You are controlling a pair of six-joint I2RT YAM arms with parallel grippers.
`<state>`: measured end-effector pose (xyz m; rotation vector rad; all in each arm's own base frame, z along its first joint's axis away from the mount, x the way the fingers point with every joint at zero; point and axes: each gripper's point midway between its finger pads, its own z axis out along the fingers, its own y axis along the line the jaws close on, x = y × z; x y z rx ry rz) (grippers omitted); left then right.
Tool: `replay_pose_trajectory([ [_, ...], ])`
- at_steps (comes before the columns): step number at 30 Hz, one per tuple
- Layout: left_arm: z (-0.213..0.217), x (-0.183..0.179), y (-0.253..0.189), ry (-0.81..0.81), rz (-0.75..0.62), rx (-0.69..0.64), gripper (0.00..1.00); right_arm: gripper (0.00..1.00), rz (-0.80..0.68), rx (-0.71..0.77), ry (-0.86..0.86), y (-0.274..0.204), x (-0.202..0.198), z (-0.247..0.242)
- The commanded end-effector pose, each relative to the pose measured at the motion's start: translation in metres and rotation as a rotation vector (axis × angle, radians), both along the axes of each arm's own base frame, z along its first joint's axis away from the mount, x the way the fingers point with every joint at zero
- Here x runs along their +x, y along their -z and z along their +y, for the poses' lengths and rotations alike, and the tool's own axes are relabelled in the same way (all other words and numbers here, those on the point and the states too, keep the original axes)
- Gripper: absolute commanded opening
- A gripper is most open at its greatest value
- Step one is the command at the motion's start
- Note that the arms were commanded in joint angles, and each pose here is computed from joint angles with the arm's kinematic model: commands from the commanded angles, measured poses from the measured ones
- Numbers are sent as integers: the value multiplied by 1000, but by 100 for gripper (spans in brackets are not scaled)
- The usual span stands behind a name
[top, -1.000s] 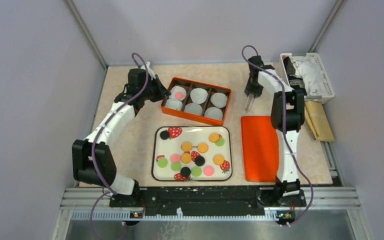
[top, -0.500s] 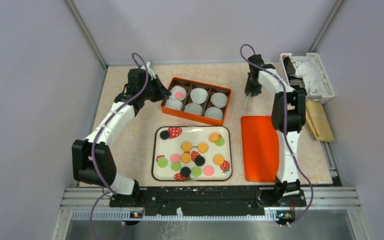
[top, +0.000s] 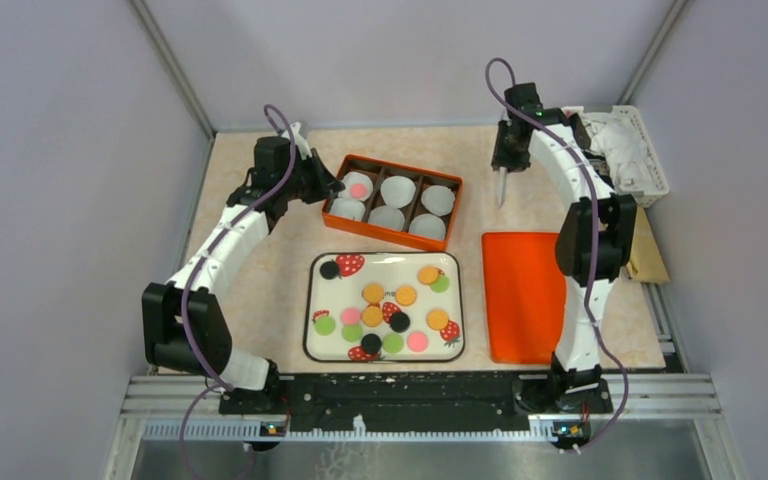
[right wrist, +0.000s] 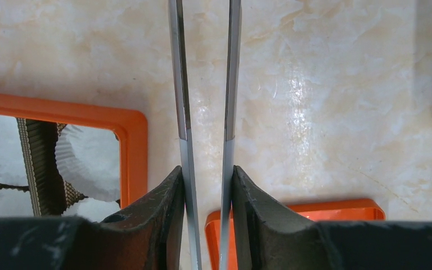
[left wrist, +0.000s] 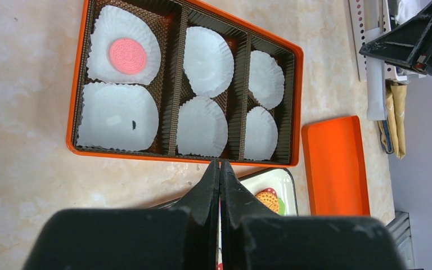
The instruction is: Pack the cookies
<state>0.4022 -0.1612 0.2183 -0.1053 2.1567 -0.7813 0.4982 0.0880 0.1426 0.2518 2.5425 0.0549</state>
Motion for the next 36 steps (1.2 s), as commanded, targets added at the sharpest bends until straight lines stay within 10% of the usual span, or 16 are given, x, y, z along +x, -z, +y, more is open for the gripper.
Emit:
replay_pose_trajectory([
  [1,-7,0,-34,34,-95,-37,0,32,-59,-16,-22,-37,-7,-2],
  [36,-6,-1,-31,20,-85,-50,1,31,-221,-72,-131,-83,-78,19],
])
